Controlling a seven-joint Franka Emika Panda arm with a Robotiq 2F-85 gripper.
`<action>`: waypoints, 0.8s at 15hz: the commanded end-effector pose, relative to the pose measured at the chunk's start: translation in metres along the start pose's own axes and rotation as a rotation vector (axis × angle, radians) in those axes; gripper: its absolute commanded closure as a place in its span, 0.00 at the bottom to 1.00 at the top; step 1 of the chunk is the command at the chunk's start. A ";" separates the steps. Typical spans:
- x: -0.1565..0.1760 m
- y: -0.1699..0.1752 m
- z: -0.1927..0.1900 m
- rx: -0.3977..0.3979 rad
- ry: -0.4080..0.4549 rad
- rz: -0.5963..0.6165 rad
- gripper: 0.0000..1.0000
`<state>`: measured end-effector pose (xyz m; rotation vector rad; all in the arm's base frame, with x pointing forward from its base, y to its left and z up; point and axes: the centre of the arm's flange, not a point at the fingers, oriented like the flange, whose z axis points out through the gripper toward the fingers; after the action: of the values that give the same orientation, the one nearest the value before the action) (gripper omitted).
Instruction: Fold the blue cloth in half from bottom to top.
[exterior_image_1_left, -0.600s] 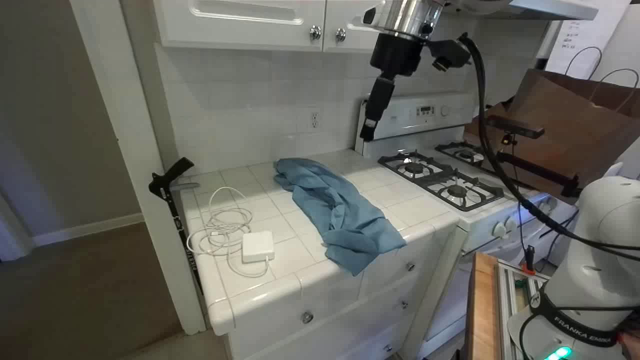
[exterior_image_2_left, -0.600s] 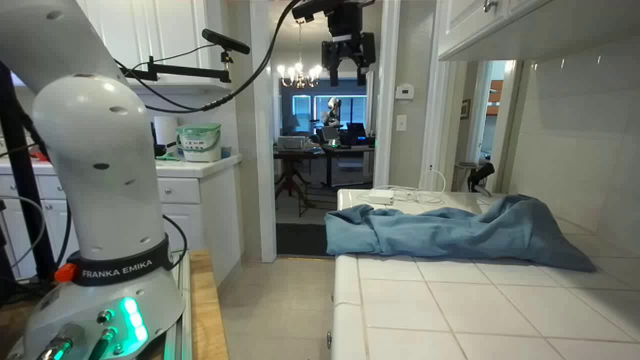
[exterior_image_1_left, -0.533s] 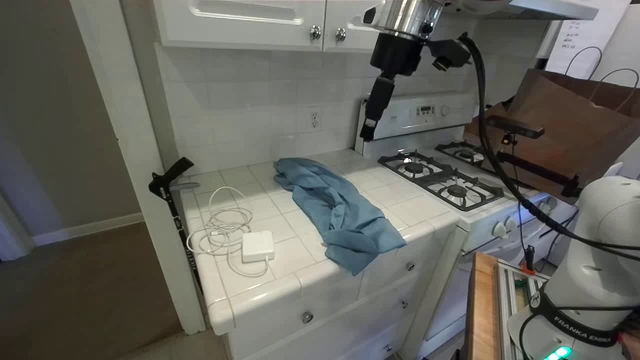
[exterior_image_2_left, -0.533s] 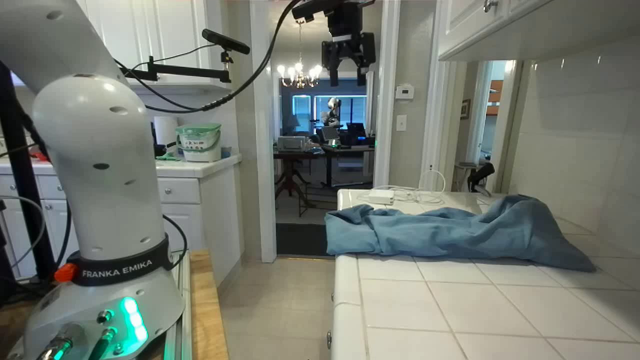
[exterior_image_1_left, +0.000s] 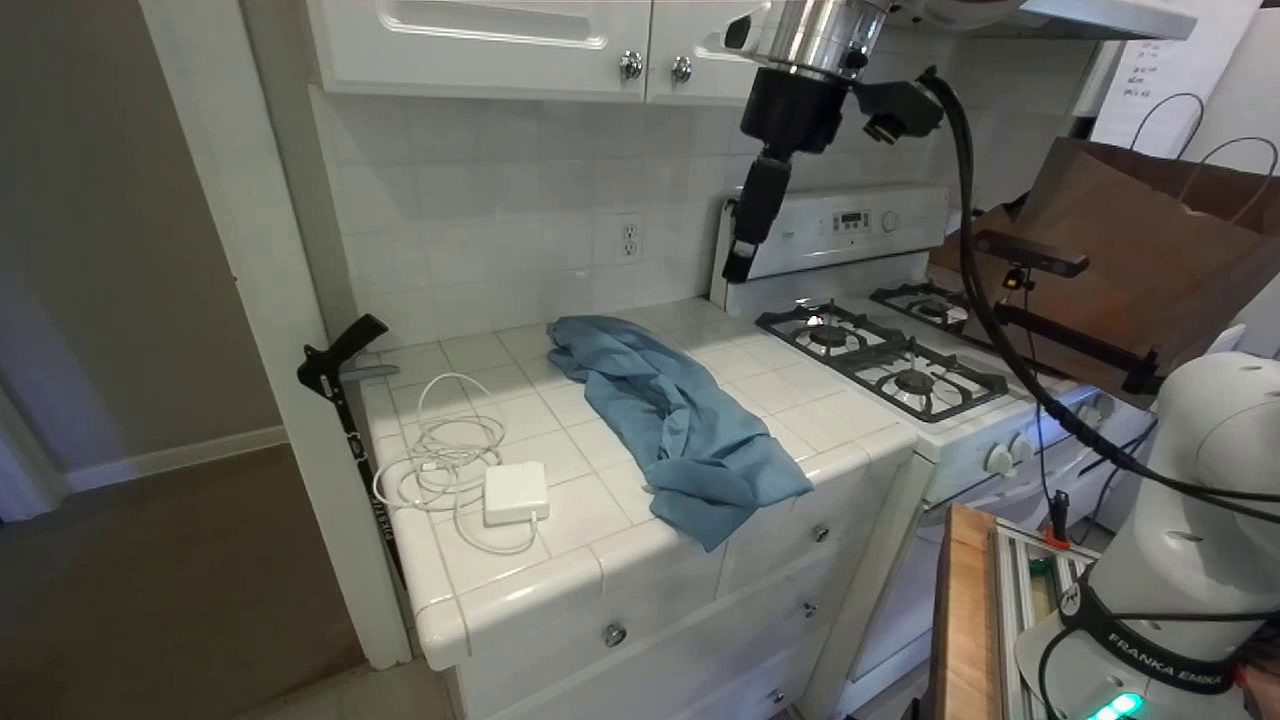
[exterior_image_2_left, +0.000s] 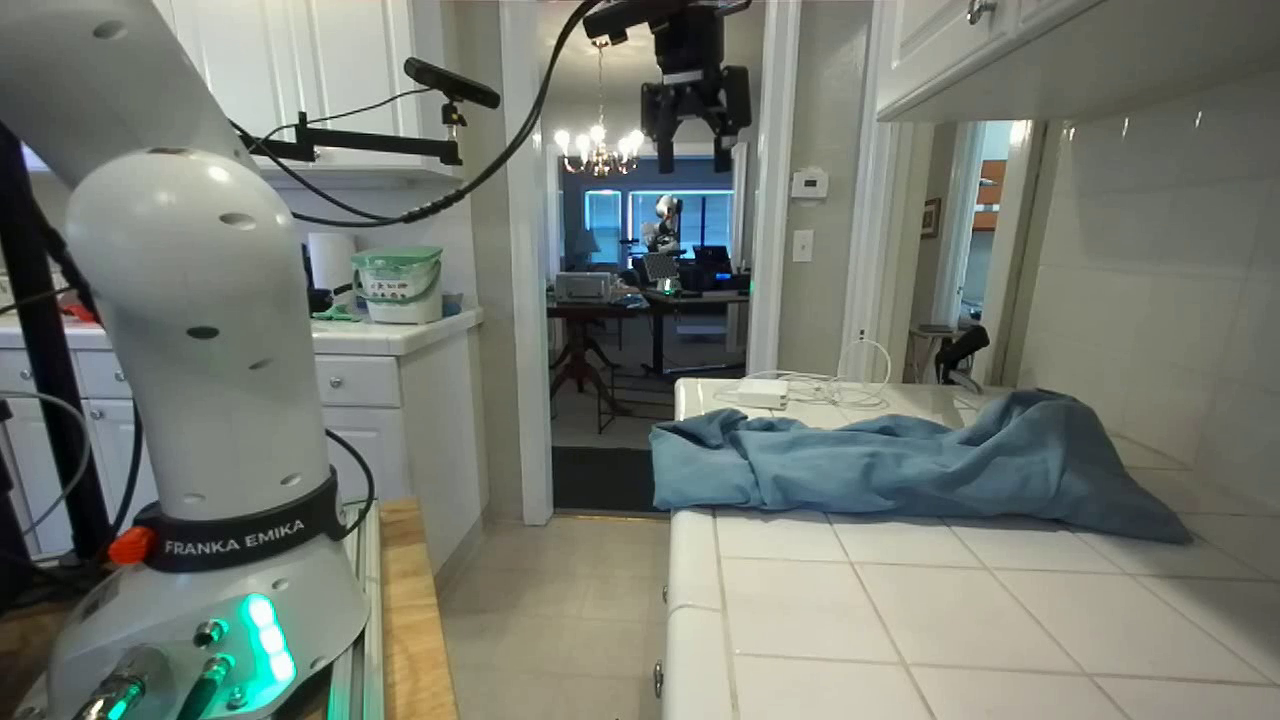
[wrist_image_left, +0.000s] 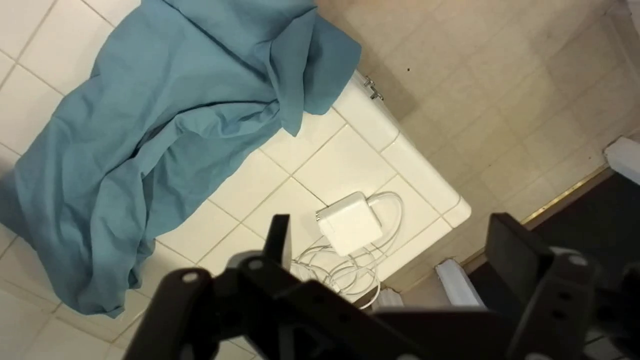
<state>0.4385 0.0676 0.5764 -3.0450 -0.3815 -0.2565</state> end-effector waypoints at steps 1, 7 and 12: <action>-0.017 -0.013 0.025 -0.040 -0.065 -0.177 0.00; -0.048 -0.028 0.092 -0.192 -0.219 -0.414 0.00; -0.067 -0.027 0.148 -0.421 -0.254 -0.552 0.00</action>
<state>0.4008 0.0933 0.4516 -3.2270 -1.1958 0.1034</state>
